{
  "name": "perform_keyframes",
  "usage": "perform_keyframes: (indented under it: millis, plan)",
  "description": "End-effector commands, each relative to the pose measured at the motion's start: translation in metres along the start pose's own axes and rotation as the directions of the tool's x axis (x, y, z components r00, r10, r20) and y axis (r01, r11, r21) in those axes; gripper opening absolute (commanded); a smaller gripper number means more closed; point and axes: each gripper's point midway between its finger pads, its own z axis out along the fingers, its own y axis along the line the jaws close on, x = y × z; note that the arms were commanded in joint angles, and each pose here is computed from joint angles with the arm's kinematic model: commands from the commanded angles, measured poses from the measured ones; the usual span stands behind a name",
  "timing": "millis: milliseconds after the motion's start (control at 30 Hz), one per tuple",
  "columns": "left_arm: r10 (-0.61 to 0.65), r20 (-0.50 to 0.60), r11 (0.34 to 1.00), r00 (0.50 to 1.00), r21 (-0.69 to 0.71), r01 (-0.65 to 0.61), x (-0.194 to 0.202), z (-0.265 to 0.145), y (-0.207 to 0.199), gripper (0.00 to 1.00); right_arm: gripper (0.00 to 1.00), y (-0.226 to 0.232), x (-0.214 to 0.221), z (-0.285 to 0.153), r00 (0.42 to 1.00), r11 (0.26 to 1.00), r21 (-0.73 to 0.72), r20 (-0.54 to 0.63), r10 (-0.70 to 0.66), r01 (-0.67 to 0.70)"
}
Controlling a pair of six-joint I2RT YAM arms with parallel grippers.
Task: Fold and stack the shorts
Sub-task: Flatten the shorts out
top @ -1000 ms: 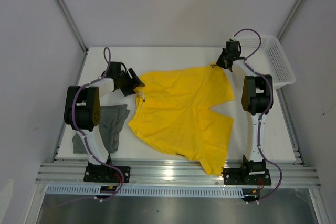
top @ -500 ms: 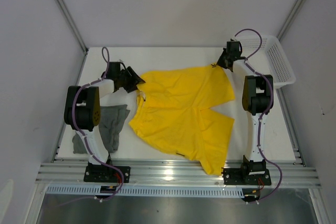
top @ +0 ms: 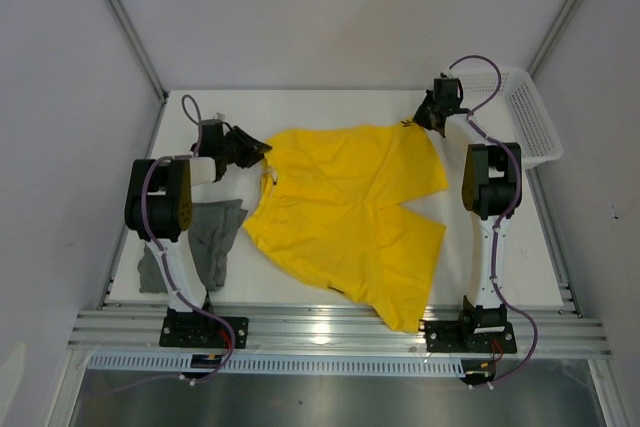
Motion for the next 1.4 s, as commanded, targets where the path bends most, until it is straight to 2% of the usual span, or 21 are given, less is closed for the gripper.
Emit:
perform_keyframes:
  millis: [0, 133, 200, 333, 533, 567, 633, 667, 700, 733, 767, 800, 867, 967, 1067, 1100, 1133, 1200, 1233, 1267, 1367]
  plan:
    - [0.018, 0.090, 0.993, 0.996, 0.111, -0.028, -0.034, 0.009, -0.034, 0.33, 0.00, 0.015, -0.023, -0.010, 0.998, 0.998, -0.054, 0.062, 0.014, -0.010]
    - [0.035, 0.142, 0.993, 0.989, 0.105, -0.051, -0.055, 0.022, -0.041, 0.33, 0.00, 0.017, -0.028, -0.012, 0.997, 0.998, -0.065, 0.071, 0.015, -0.010]
    - [0.015, 0.108, 0.997, 0.994, 0.073, -0.023, -0.050, 0.034, -0.026, 0.36, 0.00, 0.018, -0.029, -0.013, 0.997, 0.997, -0.072, 0.075, 0.015, -0.009]
    - [0.031, 0.099, 0.998, 0.995, 0.056, -0.037, -0.058, 0.053, -0.026, 0.49, 0.00, 0.022, -0.030, -0.011, 0.997, 0.996, -0.087, 0.079, 0.015, -0.008]
    - [0.052, 0.100, 0.994, 0.994, 0.086, -0.061, -0.072, 0.072, -0.038, 0.42, 0.00, 0.033, -0.040, 0.000, 0.995, 0.991, -0.135, 0.100, 0.015, -0.001]
    - [0.065, 0.109, 0.991, 0.992, 0.108, -0.077, -0.078, 0.072, -0.048, 0.44, 0.04, 0.038, -0.047, 0.000, 0.993, 0.988, -0.157, 0.114, 0.019, -0.001]
    - [0.093, 0.122, 0.986, 0.988, 0.127, -0.109, -0.086, 0.069, -0.061, 0.61, 0.13, 0.045, -0.055, 0.001, 0.990, 0.981, -0.194, 0.138, 0.014, 0.013]
    - [0.108, 0.133, 0.984, 0.985, 0.124, -0.125, -0.090, 0.066, -0.067, 0.67, 0.23, 0.054, -0.068, -0.004, 0.987, 0.974, -0.223, 0.162, 0.007, 0.029]
    - [0.143, 0.172, 0.980, 0.975, 0.115, -0.164, -0.100, 0.056, -0.078, 0.80, 0.31, 0.057, -0.073, -0.006, 0.986, 0.972, -0.231, 0.168, 0.002, 0.038]
    - [0.155, 0.173, 0.981, 0.973, 0.091, -0.172, -0.101, 0.050, -0.080, 0.85, 0.37, 0.065, -0.078, -0.009, 0.985, 0.966, -0.252, 0.172, -0.011, 0.055]
    - [0.182, 0.185, 0.977, 0.966, 0.074, -0.198, -0.104, 0.044, -0.083, 0.90, 0.49, 0.077, -0.097, -0.019, 0.978, 0.959, -0.274, 0.207, -0.016, 0.074]
    - [0.195, 0.210, 0.976, 0.958, 0.053, -0.211, -0.112, 0.037, -0.088, 0.99, 0.55, 0.079, -0.099, -0.022, 0.981, 0.959, -0.273, 0.195, -0.021, 0.074]
    - [0.228, 0.221, 0.973, 0.948, -0.014, -0.230, -0.117, 0.016, -0.093, 0.99, 0.69, 0.084, -0.109, -0.034, 0.980, 0.960, -0.268, 0.196, -0.026, 0.079]
    - [0.262, 0.260, 0.965, 0.929, -0.101, -0.244, -0.125, -0.018, -0.102, 0.99, 0.73, 0.089, -0.122, -0.063, 0.976, 0.963, -0.250, 0.214, -0.048, 0.102]
    - [0.302, 0.252, 0.949, 0.919, -0.171, -0.265, -0.113, -0.053, -0.098, 0.99, 0.72, 0.087, -0.110, -0.100, 0.983, 0.968, -0.223, 0.168, -0.078, 0.115]
    - [0.298, 0.242, 0.948, 0.923, -0.187, -0.257, -0.106, -0.063, -0.095, 0.99, 0.71, 0.069, -0.077, -0.098, 0.993, 0.977, -0.187, 0.090, -0.082, 0.098]
    - [0.299, 0.248, 0.948, 0.921, -0.188, -0.257, -0.103, -0.072, -0.097, 0.99, 0.71, 0.076, -0.086, -0.130, 0.989, 0.974, -0.201, 0.127, -0.080, 0.104]
    - [0.286, 0.218, 0.948, 0.933, -0.206, -0.242, -0.080, -0.089, -0.082, 0.99, 0.70, 0.075, -0.064, -0.149, 0.993, 0.974, -0.210, 0.099, -0.068, 0.087]
    - [0.281, 0.205, 0.949, 0.938, -0.202, -0.241, -0.072, -0.094, -0.079, 0.99, 0.69, 0.059, -0.026, -0.150, 0.998, 0.981, -0.182, 0.020, -0.064, 0.067]
    - [0.263, 0.172, 0.949, 0.949, -0.226, -0.221, -0.056, -0.099, -0.061, 0.99, 0.68, 0.062, -0.024, -0.175, 0.997, 0.981, -0.180, 0.034, -0.063, 0.068]
    - [0.239, 0.104, 0.950, 0.966, -0.231, -0.210, -0.026, -0.106, -0.042, 0.99, 0.67, 0.058, 0.037, -0.215, 0.995, 0.986, -0.137, -0.012, -0.094, 0.092]
